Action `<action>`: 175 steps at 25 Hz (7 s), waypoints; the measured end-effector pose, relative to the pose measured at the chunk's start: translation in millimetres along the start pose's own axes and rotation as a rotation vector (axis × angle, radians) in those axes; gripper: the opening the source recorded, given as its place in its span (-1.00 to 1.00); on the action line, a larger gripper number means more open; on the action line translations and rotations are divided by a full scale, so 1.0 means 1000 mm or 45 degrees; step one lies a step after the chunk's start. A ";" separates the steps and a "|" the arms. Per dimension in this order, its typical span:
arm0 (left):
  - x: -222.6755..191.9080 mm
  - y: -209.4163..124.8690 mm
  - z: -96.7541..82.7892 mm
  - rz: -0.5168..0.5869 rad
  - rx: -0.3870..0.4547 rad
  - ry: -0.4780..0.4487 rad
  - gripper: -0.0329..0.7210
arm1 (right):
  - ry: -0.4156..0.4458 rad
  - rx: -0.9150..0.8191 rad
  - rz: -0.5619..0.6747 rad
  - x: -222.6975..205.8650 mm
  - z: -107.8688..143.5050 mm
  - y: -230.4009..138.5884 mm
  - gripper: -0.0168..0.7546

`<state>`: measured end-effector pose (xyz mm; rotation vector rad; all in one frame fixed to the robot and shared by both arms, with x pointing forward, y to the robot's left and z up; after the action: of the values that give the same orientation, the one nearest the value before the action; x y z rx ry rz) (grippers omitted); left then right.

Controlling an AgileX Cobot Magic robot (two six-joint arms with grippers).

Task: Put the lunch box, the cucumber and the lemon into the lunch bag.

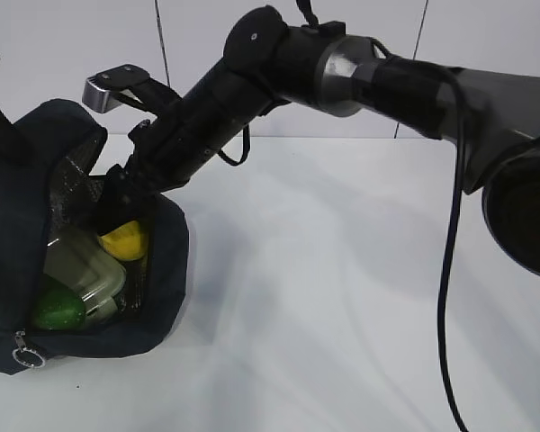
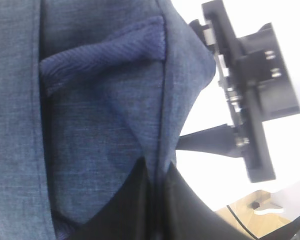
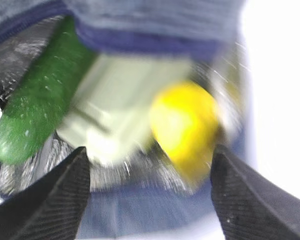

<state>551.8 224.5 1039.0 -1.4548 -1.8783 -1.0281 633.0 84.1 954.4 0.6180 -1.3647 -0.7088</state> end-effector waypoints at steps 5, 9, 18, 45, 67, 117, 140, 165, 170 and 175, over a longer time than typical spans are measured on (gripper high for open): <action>0.000 0.000 0.000 0.000 0.000 0.000 -0.89 | -0.061 -0.014 0.166 0.022 -0.001 0.004 0.55; 0.000 0.000 0.000 0.001 -0.002 0.004 -0.89 | -0.199 -0.112 0.250 0.057 0.000 0.014 0.55; 0.000 0.000 0.001 0.001 -0.003 0.006 -0.89 | -0.271 -0.614 0.268 0.085 -0.014 -0.016 0.45; 0.000 0.000 0.001 0.001 -0.004 0.008 -0.89 | 0.255 -0.872 -0.120 0.036 0.000 -0.093 0.32; 0.000 0.000 0.001 0.002 -0.005 0.010 -0.89 | 0.284 -0.845 -0.200 0.011 -0.001 -0.096 -0.45; -0.066 -0.017 -0.068 0.161 -0.009 -0.246 -0.89 | -0.292 -0.770 0.201 0.168 0.003 -0.041 -0.90; -0.109 -0.025 -0.103 0.101 -0.062 -0.277 -0.89 | -0.460 -0.766 0.440 0.194 0.029 -0.073 -0.90; -0.109 -0.050 -0.119 0.137 -0.230 -0.181 -0.90 | -0.431 -0.798 0.433 0.212 0.076 -0.076 -0.90; -0.127 -0.047 -0.111 0.152 -0.198 -0.149 -0.90 | -0.380 -0.790 0.418 0.203 0.073 -0.077 -0.90; -0.138 -0.035 -0.103 0.063 -0.215 -0.099 -0.90 | -0.415 -0.771 0.394 0.197 0.063 -0.079 -0.90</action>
<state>551.7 59.2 979.1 -1.6508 -1.8364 -1.1447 575.9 -116.5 1029.7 -0.1951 -1.4029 -0.9365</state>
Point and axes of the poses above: a point on each arm's last joint axis where the gripper is mounted, x pointing back along that axis away from the gripper, z along the wrist's bending axis when the last joint is at zero, y = z × x, the point moved 5 cm from there along -x, pointing out along that axis toward the gripper, and after that the axes turned 8 degrees about x, right-handed, at the moved point
